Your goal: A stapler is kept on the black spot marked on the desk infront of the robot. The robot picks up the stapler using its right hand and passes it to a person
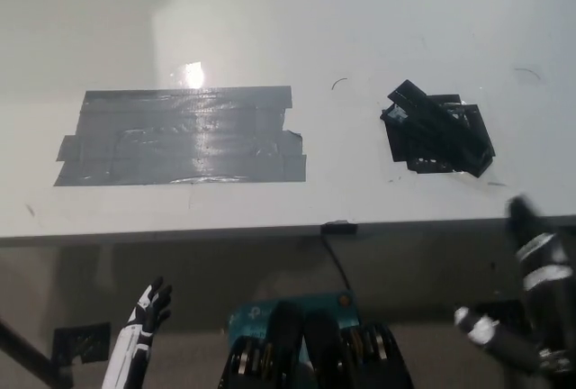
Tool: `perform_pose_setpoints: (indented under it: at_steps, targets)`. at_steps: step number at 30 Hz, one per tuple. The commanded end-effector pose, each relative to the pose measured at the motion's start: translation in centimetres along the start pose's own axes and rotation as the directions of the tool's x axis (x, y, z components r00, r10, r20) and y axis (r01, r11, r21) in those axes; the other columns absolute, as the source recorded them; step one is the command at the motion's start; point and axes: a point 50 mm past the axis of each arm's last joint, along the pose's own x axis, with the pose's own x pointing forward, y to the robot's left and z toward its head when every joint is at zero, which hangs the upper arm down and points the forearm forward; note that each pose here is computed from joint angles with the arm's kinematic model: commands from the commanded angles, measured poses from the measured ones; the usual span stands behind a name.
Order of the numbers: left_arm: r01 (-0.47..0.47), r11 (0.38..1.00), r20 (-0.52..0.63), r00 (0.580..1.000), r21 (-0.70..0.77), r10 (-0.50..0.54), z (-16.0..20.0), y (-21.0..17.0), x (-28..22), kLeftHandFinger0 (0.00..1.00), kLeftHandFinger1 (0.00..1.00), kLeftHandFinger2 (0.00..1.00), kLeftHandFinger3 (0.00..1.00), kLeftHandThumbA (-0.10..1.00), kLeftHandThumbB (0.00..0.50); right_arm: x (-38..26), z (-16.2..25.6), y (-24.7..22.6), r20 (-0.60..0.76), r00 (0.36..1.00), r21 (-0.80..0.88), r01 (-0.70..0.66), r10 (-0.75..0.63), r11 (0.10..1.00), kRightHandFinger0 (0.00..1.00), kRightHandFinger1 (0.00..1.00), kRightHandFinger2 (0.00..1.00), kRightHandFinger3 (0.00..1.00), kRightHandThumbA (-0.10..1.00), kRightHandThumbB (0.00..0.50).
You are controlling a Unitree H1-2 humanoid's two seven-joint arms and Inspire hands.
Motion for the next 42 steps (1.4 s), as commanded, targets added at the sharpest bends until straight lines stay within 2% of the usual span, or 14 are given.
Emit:
perform_pose_setpoints:
  at_steps: [1,4,6,9,10,12,13,18,20,23,25,32,37,42]
  targets:
    - [-0.012,1.000,0.068,0.998,0.022,0.011,0.6,0.3,0.2,1.00,1.00,1.00,1.00,1.00,0.500,4.5,3.8,-2.3,0.118,0.993,-0.126,0.015,0.000,0.992,1.00,1.00,1.00,1.00,0.97,0.165]
    - [-0.016,1.000,0.066,0.998,0.012,0.015,0.7,0.3,0.3,1.00,1.00,1.00,1.00,1.00,0.500,7.6,4.7,-2.9,0.082,0.997,-0.137,0.003,0.009,0.991,1.00,1.00,1.00,1.00,0.95,0.173]
    - [-0.013,1.000,0.071,0.997,0.012,0.012,0.7,0.3,0.3,1.00,1.00,1.00,1.00,1.00,0.498,10.1,4.7,-3.2,0.018,0.999,-0.129,-0.027,0.030,0.991,1.00,1.00,1.00,1.00,0.98,0.212]
    - [-0.014,1.000,0.078,0.997,0.007,0.014,0.9,0.3,0.7,1.00,1.00,1.00,1.00,1.00,0.499,13.1,3.9,-3.5,-0.046,0.998,-0.143,-0.052,0.046,0.988,1.00,1.00,1.00,1.00,1.00,0.188]
    - [-0.017,1.000,0.078,0.997,0.002,0.017,0.9,0.3,0.7,1.00,1.00,1.00,1.00,1.00,0.500,14.5,3.4,-3.6,-0.081,0.995,-0.158,-0.062,0.050,0.985,1.00,1.00,1.00,1.00,1.00,0.183]
    - [-0.018,1.000,0.081,0.997,0.011,0.017,0.9,0.4,0.8,1.00,1.00,1.00,1.00,1.00,0.500,17.3,2.0,-3.7,-0.158,0.986,-0.190,-0.076,0.046,0.979,1.00,1.00,1.00,1.00,1.00,0.209]
    - [-0.017,1.000,0.082,0.996,0.012,0.016,1.0,0.4,0.9,1.00,1.00,1.00,1.00,1.00,0.500,18.1,1.6,-3.7,-0.168,0.985,-0.201,-0.083,0.049,0.976,1.00,1.00,1.00,1.00,1.00,0.198]
    - [-0.017,1.000,0.083,0.996,0.012,0.016,1.0,0.5,0.8,1.00,1.00,1.00,1.00,1.00,0.500,23.2,-1.4,-2.9,-0.286,0.954,-0.243,-0.167,0.094,0.955,1.00,1.00,1.00,1.00,1.00,0.233]
    - [-0.019,1.000,0.081,0.997,0.007,0.019,1.1,0.4,0.8,1.00,1.00,1.00,1.00,1.00,0.500,24.1,-2.2,-2.2,-0.321,0.942,-0.240,-0.185,0.102,0.953,1.00,1.00,1.00,1.00,1.00,0.215]
    - [-0.016,1.000,0.084,0.996,0.001,0.016,1.1,0.3,0.9,1.00,1.00,1.00,1.00,1.00,0.500,25.3,-3.0,-1.7,-0.349,0.931,-0.247,-0.198,0.103,0.949,1.00,1.00,1.00,1.00,1.00,0.217]
    - [-0.016,1.000,0.086,0.996,0.009,0.015,1.1,0.3,0.8,1.00,1.00,1.00,1.00,1.00,0.500,26.5,-3.9,-1.0,-0.386,0.916,-0.242,-0.218,0.112,0.946,1.00,1.00,1.00,1.00,1.00,0.251]
    - [-0.015,1.000,0.086,0.996,0.007,0.015,1.2,0.3,1.0,1.00,1.00,1.00,1.00,1.00,0.500,29.5,-6.1,-0.2,-0.449,0.886,-0.257,-0.252,0.115,0.933,1.00,1.00,1.00,1.00,1.00,0.285]
    - [-0.017,1.000,0.087,0.996,0.006,0.016,1.2,0.4,1.0,1.00,1.00,1.00,1.00,1.00,0.500,30.2,-6.7,0.7,-0.475,0.872,-0.284,-0.279,0.118,0.917,1.00,1.00,1.00,1.00,1.00,0.252]
    - [-0.015,1.000,0.084,0.996,0.006,0.015,1.2,0.4,0.9,1.00,1.00,1.00,1.00,1.00,0.500,29.4,-7.8,1.4,-0.497,0.861,-0.337,-0.308,0.110,0.890,1.00,1.00,1.00,1.00,1.00,0.268]
